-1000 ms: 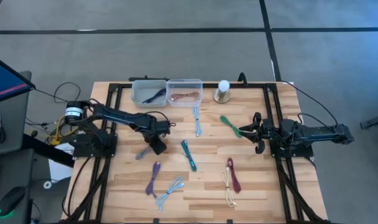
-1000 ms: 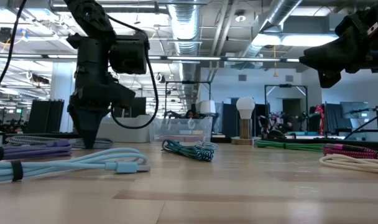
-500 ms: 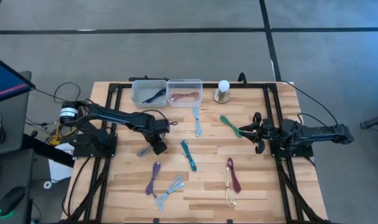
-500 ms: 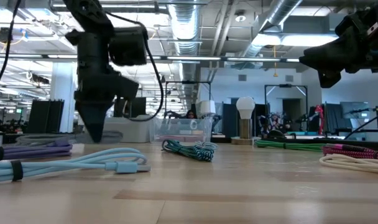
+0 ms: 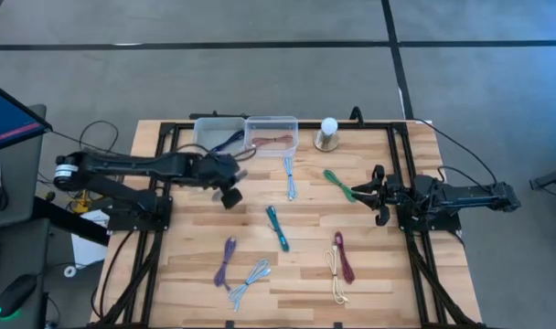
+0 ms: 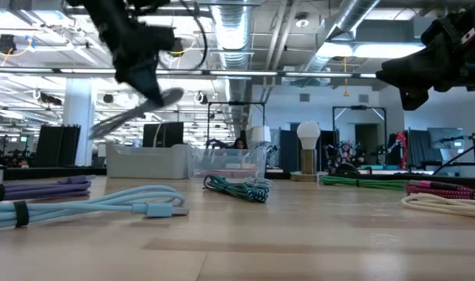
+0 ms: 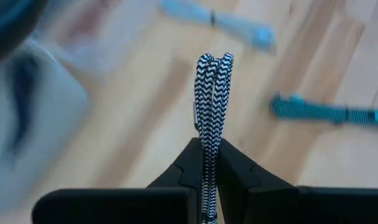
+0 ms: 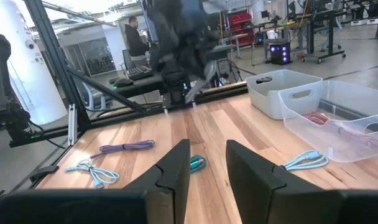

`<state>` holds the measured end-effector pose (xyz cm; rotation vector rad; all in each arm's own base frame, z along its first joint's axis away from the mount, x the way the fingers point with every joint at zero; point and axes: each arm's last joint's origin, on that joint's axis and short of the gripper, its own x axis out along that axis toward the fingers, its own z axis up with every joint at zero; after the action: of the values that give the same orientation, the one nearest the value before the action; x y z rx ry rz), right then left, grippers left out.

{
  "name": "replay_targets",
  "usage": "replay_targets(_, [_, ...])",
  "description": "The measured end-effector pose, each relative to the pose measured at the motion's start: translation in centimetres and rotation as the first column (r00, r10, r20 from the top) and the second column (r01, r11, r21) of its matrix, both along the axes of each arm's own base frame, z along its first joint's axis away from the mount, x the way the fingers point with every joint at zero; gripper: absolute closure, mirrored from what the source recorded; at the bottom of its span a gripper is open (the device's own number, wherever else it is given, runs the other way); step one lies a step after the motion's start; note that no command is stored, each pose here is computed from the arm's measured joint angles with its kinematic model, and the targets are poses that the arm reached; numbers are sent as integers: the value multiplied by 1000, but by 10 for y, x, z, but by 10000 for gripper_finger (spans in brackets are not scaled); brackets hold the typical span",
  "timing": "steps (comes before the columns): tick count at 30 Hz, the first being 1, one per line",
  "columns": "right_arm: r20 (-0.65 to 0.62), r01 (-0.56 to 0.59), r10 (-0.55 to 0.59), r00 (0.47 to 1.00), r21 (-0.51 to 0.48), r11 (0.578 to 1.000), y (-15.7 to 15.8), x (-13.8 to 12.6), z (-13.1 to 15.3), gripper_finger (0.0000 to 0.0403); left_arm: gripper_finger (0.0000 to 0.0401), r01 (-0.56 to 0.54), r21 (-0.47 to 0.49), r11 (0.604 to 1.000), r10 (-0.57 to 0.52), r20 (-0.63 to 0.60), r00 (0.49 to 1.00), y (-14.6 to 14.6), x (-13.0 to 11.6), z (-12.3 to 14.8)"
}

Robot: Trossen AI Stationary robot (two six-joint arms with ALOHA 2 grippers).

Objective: Pick & Place USB Port
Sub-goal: Put the black and white USB cable into the gray bin

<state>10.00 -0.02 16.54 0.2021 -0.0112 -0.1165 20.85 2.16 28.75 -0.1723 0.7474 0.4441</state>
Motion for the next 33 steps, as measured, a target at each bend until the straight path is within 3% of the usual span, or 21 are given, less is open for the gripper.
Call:
replay_targets(5, [0,2,-2,1000,0,1000,0,0,0,305,379,18,207,978,-28,43,999,6,-2,38])
replay_targets(9, [0,2,-2,1000,0,1000,0,0,0,305,379,17,396,918,-18,0,1000,14,-5,58])
replay_targets(13, [0,2,-2,1000,0,1000,0,0,0,305,379,-26,490,872,59,-53,997,30,-10,64])
replay_targets(21, [1,2,-2,1000,0,1000,0,0,0,305,379,-112,535,837,184,-83,979,67,-19,65])
replay_targets(27, [1,2,-2,1000,0,1000,0,0,0,305,379,-153,512,845,186,-13,982,93,-23,65])
replay_targets(33, [0,2,-2,1000,1,1000,0,0,0,305,379,-169,474,864,218,-50,975,115,-32,41])
